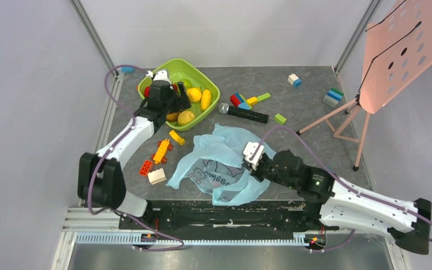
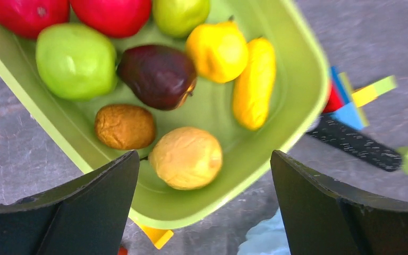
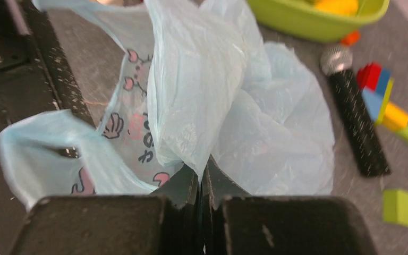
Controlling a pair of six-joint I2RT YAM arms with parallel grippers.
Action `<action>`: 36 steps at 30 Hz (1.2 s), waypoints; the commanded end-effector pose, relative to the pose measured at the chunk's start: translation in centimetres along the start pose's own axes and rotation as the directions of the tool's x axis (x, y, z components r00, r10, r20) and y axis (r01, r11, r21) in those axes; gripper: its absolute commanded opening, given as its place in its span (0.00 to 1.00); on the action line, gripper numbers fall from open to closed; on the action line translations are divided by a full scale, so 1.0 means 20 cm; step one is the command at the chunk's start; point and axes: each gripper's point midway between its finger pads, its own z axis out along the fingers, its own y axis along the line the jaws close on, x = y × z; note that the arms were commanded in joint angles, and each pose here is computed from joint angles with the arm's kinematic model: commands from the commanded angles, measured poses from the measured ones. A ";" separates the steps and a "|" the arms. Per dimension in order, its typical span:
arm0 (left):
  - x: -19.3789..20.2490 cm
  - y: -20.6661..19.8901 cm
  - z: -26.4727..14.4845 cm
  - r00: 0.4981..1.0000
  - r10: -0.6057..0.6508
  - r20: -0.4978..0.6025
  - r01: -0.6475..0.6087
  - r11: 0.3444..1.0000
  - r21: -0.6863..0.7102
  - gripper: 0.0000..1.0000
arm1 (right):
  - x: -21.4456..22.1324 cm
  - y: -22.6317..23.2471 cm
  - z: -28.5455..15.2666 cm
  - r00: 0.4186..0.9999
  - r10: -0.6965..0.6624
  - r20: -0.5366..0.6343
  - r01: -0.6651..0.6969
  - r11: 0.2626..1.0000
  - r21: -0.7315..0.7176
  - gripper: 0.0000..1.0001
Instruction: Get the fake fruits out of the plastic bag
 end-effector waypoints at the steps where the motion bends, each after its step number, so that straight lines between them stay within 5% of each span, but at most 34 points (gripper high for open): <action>1: -0.22 -0.13 -0.21 0.991 -0.061 0.117 0.045 0.990 0.137 1.00 | -0.30 0.05 -0.15 0.948 -0.204 0.243 0.232 0.968 -0.092 0.00; 11: -0.29 -0.20 -0.45 0.983 -0.098 0.158 0.055 0.966 0.252 1.00 | -0.48 -0.01 -0.31 0.836 -0.466 0.290 0.497 0.867 -0.040 0.00; 15: -0.26 -0.21 -0.52 0.982 -0.105 0.158 0.054 0.952 0.300 1.00 | -0.28 0.06 -0.27 0.805 -0.557 0.203 0.590 0.786 -0.185 0.00; 21: -0.22 -0.21 -0.54 0.983 -0.106 0.147 0.055 0.948 0.313 1.00 | -0.03 0.07 -0.20 0.843 -0.536 0.056 0.531 0.808 -0.257 0.00; 26: -0.21 -0.24 -0.55 0.988 -0.103 0.114 0.059 0.940 0.337 1.00 | -0.24 -0.19 -0.17 0.881 -0.459 0.115 0.444 0.886 0.135 0.00; 29: -0.20 -0.24 -0.57 0.991 -0.097 0.089 0.062 0.940 0.335 1.00 | -0.34 -0.43 -0.21 0.914 -0.396 0.081 0.331 0.849 0.412 0.00; 36: -0.17 -0.22 -0.66 0.995 -0.071 0.074 0.042 0.942 0.334 1.00 | -0.78 -0.74 -0.27 0.920 -0.384 0.079 0.284 0.794 0.538 0.00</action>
